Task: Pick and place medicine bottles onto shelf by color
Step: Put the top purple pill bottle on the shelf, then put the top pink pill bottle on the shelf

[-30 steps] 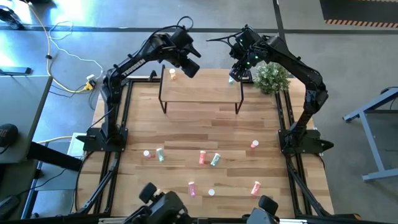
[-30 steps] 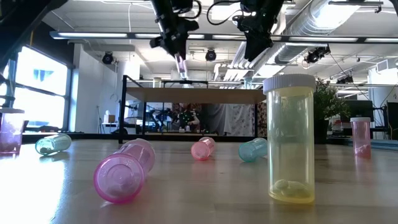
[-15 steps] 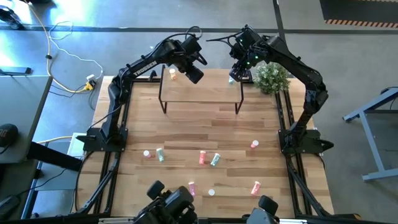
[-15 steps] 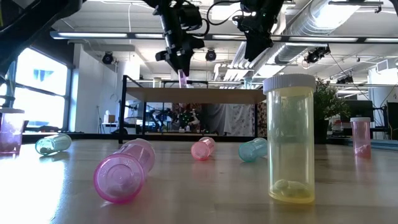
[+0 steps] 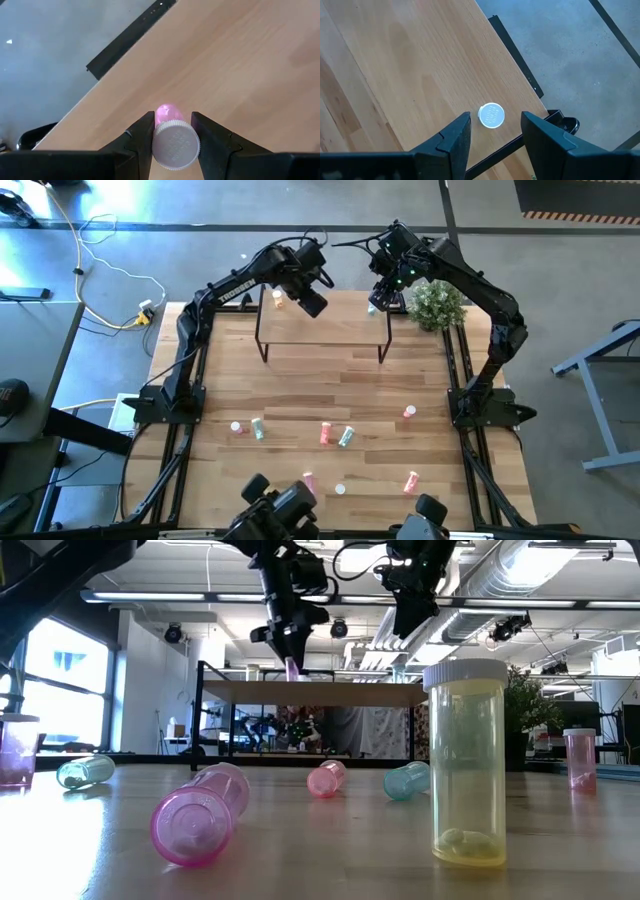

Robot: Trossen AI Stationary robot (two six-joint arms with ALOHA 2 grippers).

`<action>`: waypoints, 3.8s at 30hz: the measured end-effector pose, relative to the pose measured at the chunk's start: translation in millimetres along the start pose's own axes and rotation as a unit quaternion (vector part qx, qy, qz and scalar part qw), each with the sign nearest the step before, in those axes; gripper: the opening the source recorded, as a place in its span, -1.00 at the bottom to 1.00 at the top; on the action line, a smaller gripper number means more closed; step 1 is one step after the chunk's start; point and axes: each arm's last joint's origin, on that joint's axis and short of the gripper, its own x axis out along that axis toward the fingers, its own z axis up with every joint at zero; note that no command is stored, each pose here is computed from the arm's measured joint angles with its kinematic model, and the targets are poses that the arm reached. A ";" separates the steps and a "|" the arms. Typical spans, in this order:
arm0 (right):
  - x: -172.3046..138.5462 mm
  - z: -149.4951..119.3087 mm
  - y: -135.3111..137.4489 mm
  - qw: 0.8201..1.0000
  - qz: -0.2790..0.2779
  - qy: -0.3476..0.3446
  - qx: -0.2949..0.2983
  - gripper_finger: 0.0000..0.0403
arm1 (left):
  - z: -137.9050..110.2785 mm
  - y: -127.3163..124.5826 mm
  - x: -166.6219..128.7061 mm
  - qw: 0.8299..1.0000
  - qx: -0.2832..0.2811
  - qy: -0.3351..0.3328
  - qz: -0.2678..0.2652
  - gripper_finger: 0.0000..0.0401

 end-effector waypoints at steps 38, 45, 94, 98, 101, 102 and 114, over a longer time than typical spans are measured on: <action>0.0 0.0 0.1 1.000 0.000 0.000 0.000 -0.18 | 6.0 3.4 13.0 1.000 -0.008 -0.008 0.005 -0.43; -0.1 -0.3 0.1 1.000 0.000 0.002 0.010 -0.18 | 6.1 3.4 13.0 1.000 -0.007 -0.008 0.005 -0.40; -69.1 -39.7 36.2 0.998 0.051 0.035 -0.016 -0.18 | -24.2 -20.1 -116.1 0.990 0.044 -0.129 -0.029 -0.06; -73.6 -55.3 45.1 0.997 0.059 0.037 -0.021 -0.18 | -33.5 -42.2 -120.3 0.990 0.062 -0.123 -0.017 -0.06; -66.6 -78.8 51.1 0.997 0.063 0.041 -0.004 -0.18 | -40.1 -59.0 -123.6 0.990 0.073 -0.123 -0.021 -0.06; -64.5 -87.6 53.7 0.997 0.065 0.039 0.003 -0.18 | -41.9 -64.5 -124.7 0.989 0.074 -0.124 -0.025 -0.06; -70.6 -158.3 86.7 0.987 0.145 -0.048 0.047 -0.18 | -66.2 -124.2 -140.4 0.983 0.079 -0.157 -0.054 -0.21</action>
